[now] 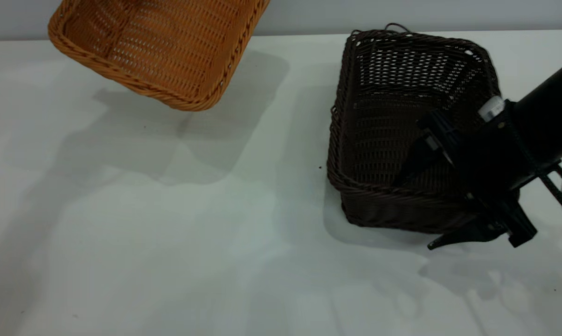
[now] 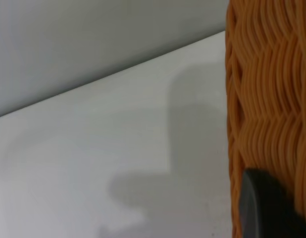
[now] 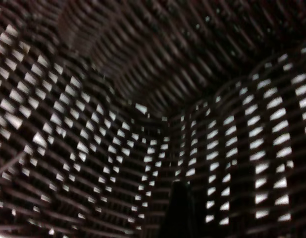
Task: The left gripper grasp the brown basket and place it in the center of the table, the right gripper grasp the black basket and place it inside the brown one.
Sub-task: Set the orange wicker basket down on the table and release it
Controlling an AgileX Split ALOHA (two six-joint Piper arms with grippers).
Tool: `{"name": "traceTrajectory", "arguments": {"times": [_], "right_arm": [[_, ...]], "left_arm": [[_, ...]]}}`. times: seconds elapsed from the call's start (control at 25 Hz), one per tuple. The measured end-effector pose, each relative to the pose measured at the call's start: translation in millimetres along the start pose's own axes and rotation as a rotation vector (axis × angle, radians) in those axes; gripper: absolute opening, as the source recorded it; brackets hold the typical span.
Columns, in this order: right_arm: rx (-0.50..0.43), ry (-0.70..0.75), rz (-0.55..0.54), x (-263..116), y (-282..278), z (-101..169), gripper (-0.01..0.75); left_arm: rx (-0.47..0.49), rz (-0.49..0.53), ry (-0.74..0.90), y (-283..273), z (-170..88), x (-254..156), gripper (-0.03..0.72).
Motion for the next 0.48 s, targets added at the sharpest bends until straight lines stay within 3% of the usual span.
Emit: {"name": "traceTrajectory", "arguments": {"times": [0.16,0.36,0.48], "right_arm": [[0.025,-0.05,-0.044,9.4,5.5,13.8,0.451],[0.055,-0.076,-0.087,29.4,-4.0,19.0,0.126],[0.054,-0.207,-0.085,49.5,-19.4,17.2,0.083]], "left_arm": [[-0.005,0.005,0.015,0.0,-0.5,-0.5,0.08],[-0.02,0.02,0.016,0.0,-2.0,-2.1,0.08],[-0.045,0.044,0.028,-0.2,-4.5,-4.5,0.08]]}}
Point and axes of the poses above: a point on each arm's last joint axis where the gripper is mounted, y pointing out along that axis toward the gripper, z along the wrist's bending axis when the last joint is at zero, x = y × z, the point moved 1 cm from there along y, pointing out along that axis toward the gripper, and after that the axes turned 15 degrees about y, right-handed, at the moved point
